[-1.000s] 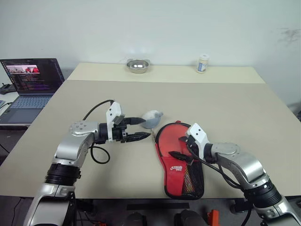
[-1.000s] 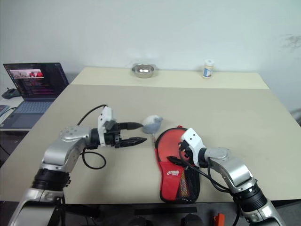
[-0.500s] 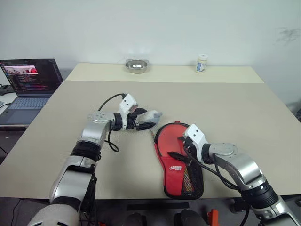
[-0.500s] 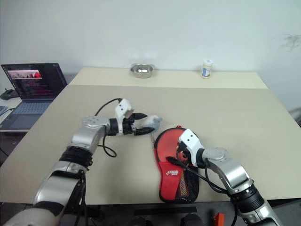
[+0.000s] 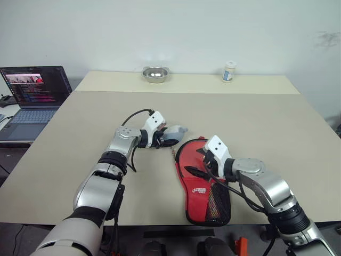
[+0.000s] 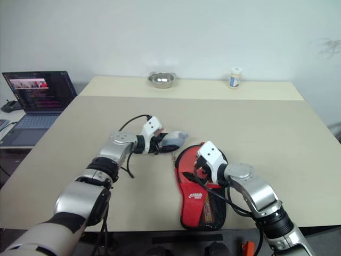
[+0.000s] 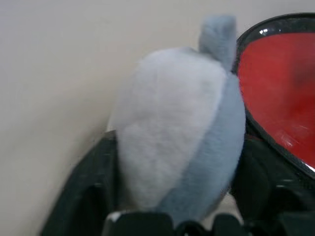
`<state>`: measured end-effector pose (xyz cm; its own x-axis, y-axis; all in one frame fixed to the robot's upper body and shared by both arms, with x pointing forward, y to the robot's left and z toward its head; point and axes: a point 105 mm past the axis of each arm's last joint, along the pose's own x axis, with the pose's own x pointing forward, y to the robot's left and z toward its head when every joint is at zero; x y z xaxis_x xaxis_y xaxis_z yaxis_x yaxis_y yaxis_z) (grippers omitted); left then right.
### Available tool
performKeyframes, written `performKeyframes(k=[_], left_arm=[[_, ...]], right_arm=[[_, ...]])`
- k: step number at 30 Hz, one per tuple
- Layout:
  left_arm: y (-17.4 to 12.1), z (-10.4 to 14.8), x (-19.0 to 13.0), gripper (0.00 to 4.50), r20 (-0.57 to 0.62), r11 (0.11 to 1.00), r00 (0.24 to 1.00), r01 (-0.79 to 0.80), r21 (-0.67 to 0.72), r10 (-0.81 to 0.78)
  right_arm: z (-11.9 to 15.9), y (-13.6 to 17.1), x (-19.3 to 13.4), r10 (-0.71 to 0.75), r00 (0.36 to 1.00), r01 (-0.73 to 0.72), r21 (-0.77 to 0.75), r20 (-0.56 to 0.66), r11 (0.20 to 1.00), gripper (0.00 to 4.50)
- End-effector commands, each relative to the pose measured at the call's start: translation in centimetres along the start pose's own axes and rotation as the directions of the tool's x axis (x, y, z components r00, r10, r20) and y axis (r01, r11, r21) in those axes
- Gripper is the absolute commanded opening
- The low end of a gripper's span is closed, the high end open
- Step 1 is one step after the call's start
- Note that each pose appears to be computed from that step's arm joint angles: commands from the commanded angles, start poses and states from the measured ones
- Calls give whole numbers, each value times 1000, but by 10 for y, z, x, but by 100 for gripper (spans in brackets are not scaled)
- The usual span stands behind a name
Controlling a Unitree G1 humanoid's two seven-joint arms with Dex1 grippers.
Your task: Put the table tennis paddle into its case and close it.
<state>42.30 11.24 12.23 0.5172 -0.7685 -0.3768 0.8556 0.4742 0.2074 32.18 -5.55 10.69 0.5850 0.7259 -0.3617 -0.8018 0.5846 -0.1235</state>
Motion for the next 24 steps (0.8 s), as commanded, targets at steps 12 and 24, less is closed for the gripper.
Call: performKeyframes(k=[12,24], left_arm=[[-1,9,18,40,-94,995,995,-26,100,35],[17,63,52,40,-88,841,933,-270,469,349]], right_arm=[[-49,14,0,43,985,-41,14,-170,999,450],[-74,16,3,84,964,-70,63,-252,996,450]])
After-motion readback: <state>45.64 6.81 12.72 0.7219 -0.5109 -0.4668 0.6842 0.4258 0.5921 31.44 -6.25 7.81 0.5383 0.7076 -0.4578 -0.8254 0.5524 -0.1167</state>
